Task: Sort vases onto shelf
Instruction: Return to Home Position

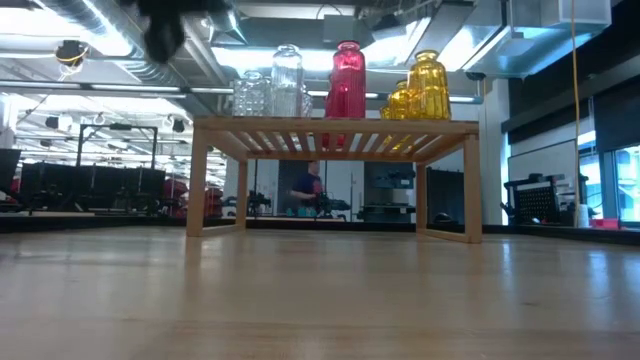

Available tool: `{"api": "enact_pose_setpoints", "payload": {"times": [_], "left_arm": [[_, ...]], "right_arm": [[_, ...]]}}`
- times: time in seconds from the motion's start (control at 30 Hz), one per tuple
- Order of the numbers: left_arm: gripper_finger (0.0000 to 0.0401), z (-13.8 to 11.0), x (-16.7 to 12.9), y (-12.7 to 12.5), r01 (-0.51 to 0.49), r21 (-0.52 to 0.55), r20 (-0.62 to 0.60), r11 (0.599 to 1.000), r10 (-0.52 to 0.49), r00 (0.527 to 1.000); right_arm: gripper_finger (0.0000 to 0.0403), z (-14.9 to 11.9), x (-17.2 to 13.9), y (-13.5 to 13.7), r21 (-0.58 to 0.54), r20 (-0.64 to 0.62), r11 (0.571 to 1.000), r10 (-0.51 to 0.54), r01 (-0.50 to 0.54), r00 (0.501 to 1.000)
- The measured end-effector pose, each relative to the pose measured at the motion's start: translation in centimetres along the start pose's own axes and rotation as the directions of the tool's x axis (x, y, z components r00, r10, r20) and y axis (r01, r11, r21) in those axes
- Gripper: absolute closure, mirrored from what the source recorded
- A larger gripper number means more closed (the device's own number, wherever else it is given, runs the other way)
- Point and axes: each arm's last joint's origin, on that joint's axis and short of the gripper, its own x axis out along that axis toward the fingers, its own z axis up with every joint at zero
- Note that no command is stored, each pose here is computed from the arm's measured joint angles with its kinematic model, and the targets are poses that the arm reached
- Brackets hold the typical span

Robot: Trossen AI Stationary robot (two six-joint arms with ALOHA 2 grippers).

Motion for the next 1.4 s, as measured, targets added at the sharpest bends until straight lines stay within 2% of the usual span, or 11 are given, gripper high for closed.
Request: {"api": "enact_pose_setpoints", "payload": {"times": [0.07, 0.17, 0.23, 0.37, 0.47, 0.57, 0.77, 1.0, 1.1, 1.27, 1.4], "left_arm": [[0.0401, 2.5, -1.4, -0.3, 0.025, 0.035, 0.104, 0.999, -0.029, 0.994], [0.0401, 6.3, -3.8, -0.3, 0.034, 0.081, 0.267, 0.996, -0.055, 0.962], [0.0401, 8.3, -5.4, 0.1, 0.033, 0.098, 0.349, 0.995, -0.066, 0.935], [0.0401, 9.9, -7.8, 1.9, 0.036, 0.131, 0.429, 0.991, -0.089, 0.899], [0.0401, 9.7, -9.3, 3.4, 0.030, 0.130, 0.465, 0.991, -0.088, 0.881], [0.0401, 8.8, -10.7, 4.8, 0.009, 0.114, 0.516, 0.993, -0.067, 0.854], [0.0401, 6.3, -12.2, 6.9, 0.057, 0.097, 0.633, 0.994, -0.106, 0.767], [0.0401, 2.0, -11.7, 9.6, 0.115, 0.008, 0.679, 0.993, -0.090, 0.729], [0.0401, 0.6, -11.2, 10.3, 0.137, -0.039, 0.663, 0.990, -0.077, 0.745], [0.0401, -0.8, -10.1, 10.9, 0.144, -0.075, 0.573, 0.987, -0.076, 0.816], [0.0401, -1.8, -9.4, 11.4, 0.113, -0.116, 0.543, 0.987, -0.032, 0.839]], "right_arm": [[0.0403, 0.9, -2.3, -0.1, -0.095, 0.040, 0.995, -0.034, 0.038, 0.999], [0.0403, 1.3, -4.9, -0.8, -0.151, 0.045, 0.981, -0.113, 0.119, 0.993], [0.0403, 1.2, -6.2, -1.6, -0.154, 0.044, 0.979, -0.131, 0.136, 0.990], [0.0403, 0.1, -8.5, -3.2, -0.101, 0.120, 0.987, -0.112, 0.124, 0.986], [0.0403, -1.8, -9.9, -4.5, -0.027, 0.240, 0.996, -0.073, 0.082, 0.968], [0.0403, -4.7, -11.1, -6.0, 0.048, 0.393, 0.999, -0.012, -0.008, 0.919], [0.0403, -11.2, -12.8, -8.9, 0.125, 0.687, 0.971, 0.062, -0.202, 0.724], [0.0403, -17.2, -15.1, -12.0, 0.138, 0.838, 0.948, 0.043, -0.288, 0.545], [0.0403, -18.9, -15.5, -12.9, 0.152, 0.825, 0.952, 0.027, -0.267, 0.565], [0.0403, -21.1, -14.8, -13.4, 0.129, 0.715, 0.976, 0.031, -0.176, 0.698], [0.0403, -21.2, -15.4, -13.9, 0.174, 0.704, 0.978, -0.040, -0.118, 0.709]]}}
